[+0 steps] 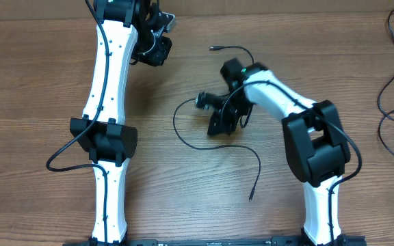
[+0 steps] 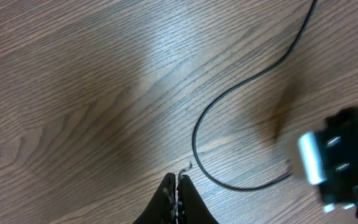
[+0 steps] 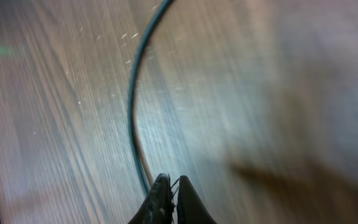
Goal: Untangle cables
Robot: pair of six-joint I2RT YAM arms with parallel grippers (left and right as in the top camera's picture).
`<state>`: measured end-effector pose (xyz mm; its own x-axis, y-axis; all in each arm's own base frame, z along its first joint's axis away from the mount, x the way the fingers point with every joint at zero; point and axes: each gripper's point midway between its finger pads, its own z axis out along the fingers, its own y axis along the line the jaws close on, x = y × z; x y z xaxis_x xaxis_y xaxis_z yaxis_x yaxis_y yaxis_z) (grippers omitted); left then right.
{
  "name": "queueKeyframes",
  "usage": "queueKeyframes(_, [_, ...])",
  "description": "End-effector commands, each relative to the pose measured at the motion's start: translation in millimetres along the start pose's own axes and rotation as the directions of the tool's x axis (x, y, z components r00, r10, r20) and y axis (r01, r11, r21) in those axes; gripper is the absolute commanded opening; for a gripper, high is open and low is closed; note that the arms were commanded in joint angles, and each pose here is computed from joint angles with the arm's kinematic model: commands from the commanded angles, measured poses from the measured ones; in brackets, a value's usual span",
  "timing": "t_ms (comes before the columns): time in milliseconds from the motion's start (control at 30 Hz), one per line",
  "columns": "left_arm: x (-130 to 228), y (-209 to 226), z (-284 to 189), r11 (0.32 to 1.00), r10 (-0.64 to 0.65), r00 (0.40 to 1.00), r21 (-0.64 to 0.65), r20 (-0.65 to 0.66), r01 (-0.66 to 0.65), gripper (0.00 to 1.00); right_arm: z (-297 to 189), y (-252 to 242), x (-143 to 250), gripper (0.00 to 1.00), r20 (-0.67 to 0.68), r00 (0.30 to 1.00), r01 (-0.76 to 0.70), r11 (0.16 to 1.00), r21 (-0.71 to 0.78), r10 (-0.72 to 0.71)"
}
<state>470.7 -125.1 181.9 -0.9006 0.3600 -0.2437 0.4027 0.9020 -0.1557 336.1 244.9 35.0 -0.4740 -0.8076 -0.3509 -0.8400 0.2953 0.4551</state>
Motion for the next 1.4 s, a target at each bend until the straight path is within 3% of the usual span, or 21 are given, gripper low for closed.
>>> queueKeyframes(0, [0, -3, -8, 1.000, 0.020, 1.000, -0.001, 0.014, -0.020, 0.04, -27, -24, -5, 0.04, 0.041, 0.999, -0.021, 0.998, 0.052, 0.019])
queueKeyframes(267, [0, -3, -8, 1.000, 0.020, 1.000, -0.001, 0.014, -0.020, 0.04, -58, -62, 1, 0.04, 0.140, 0.977, -0.175, 0.978, 0.114, 0.159])
queueKeyframes(400, [-1, -3, -8, 1.000, 0.021, 1.000, -0.001, 0.016, -0.021, 0.04, -73, -97, -37, 0.05, 0.355, 0.849, -0.457, 0.880, 0.127, 0.390])
queueKeyframes(433, [-1, -3, -8, 1.000, 0.021, 1.000, -0.001, 0.016, -0.021, 0.04, -77, -103, -46, 0.99, 0.400, 0.815, -0.498, 0.859, 0.116, 0.419])
queueKeyframes(567, [-2, -4, -8, 1.000, 0.022, 1.000, 0.002, 0.021, -0.022, 0.04, -89, -107, -74, 1.00, 0.504, 0.669, -0.619, 0.785, -0.028, 0.546])
queueKeyframes(700, [-7, -3, -8, 1.000, 0.026, 0.999, -0.001, 0.041, -0.026, 0.04, -98, -114, -83, 1.00, 0.547, 0.658, -0.609, 0.793, -0.017, 0.517])
queueKeyframes(767, [-11, -7, -8, 0.998, 0.056, 0.997, 0.024, 0.060, -0.057, 0.10, -110, -123, -77, 1.00, 0.559, 0.639, -0.643, 0.766, 0.010, 0.529])
queueKeyframes(900, [-14, -24, 0, 0.991, 0.077, 0.995, 0.101, 0.066, -0.084, 0.11, -164, -151, -54, 1.00, 0.610, 0.593, -0.750, 0.636, 0.182, 0.526])
queueKeyframes(967, [-12, -29, 8, 0.994, 0.034, 0.999, 0.106, 0.037, -0.038, 0.19, -204, -156, -45, 1.00, 0.646, 0.577, -0.785, 0.557, 0.271, 0.499])
queueKeyframes(1033, [-7, -36, 20, 0.993, -0.025, 1.000, 0.111, -0.011, 0.026, 0.38, -246, -155, -38, 1.00, 0.684, 0.564, -0.810, 0.471, 0.349, 0.463])
queueKeyframes(1100, [-1, -47, 34, 0.991, -0.059, 0.996, 0.118, -0.068, 0.067, 0.49, -283, -149, -33, 1.00, 0.714, 0.557, -0.824, 0.388, 0.413, 0.423])
queueKeyframes(1200, [9, -59, 52, 0.992, -0.075, 0.988, 0.093, -0.135, 0.088, 0.58, -321, -135, -28, 1.00, 0.732, 0.568, -0.822, 0.311, 0.477, 0.378])
queueKeyframes(1367, [27, -65, 102, 0.999, -0.035, 0.970, -0.039, -0.242, 0.027, 0.58, -336, -112, -26, 1.00, 0.701, 0.606, -0.794, 0.325, 0.513, 0.376])
